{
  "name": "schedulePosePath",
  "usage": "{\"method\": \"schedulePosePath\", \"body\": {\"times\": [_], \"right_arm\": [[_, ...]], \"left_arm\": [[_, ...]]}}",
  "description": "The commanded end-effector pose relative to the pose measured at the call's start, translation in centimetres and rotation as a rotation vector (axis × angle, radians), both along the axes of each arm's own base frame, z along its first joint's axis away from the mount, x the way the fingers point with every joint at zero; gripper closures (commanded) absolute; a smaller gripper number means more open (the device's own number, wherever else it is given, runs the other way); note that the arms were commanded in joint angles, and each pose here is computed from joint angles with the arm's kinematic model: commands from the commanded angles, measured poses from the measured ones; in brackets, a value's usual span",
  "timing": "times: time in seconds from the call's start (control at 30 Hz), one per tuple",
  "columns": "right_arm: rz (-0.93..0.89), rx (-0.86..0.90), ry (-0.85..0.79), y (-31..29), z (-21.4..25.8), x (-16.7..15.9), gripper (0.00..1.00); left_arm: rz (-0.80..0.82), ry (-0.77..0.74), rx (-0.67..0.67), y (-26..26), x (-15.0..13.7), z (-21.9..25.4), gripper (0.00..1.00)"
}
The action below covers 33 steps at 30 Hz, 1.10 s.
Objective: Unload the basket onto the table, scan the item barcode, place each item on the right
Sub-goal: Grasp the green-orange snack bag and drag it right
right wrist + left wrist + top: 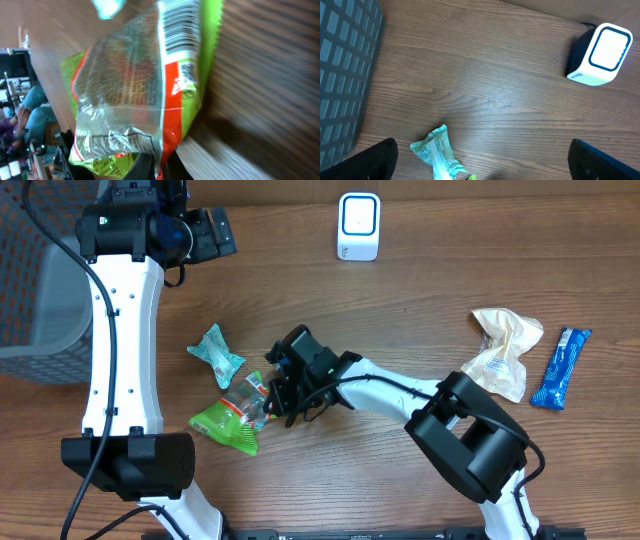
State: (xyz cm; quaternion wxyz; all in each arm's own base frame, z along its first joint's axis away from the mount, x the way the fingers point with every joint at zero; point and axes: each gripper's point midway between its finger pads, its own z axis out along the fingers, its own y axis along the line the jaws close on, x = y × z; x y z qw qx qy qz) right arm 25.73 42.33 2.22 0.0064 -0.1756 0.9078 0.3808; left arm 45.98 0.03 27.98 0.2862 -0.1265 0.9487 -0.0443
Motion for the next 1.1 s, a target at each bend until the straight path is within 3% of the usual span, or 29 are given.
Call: {"method": "schedulePosePath", "body": {"times": [0.0, 0.33, 0.47, 0.63, 0.8, 1.07], "right_arm": [[-0.113, -0.055, -0.049, -3.0, 1.3, 3.7, 0.96], [0.005, -0.281, -0.358, -13.1, 5.3, 7.7, 0.96], [0.026, -0.325, -0.389, -15.7, 5.6, 8.6, 0.94], [-0.054, -0.33, -0.353, -17.1, 6.1, 9.7, 0.66], [-0.154, -0.257, -0.258, -16.8, 9.7, 10.5, 0.51], [-0.319, -0.148, 0.036, -14.4, 11.2, 8.1, 0.5]], "left_arm": [[0.001, -0.012, -0.014, -0.4, 0.4, 0.3, 0.0], [0.001, -0.012, -0.014, -0.4, 0.4, 0.3, 0.0], [0.001, -0.012, -0.014, -0.4, 0.4, 0.3, 0.0], [0.001, -0.012, -0.014, -0.4, 0.4, 0.3, 0.0], [0.001, -0.012, -0.014, -0.4, 0.4, 0.3, 0.0], [0.001, -0.012, -0.014, -0.4, 0.4, 0.3, 0.0]]}}
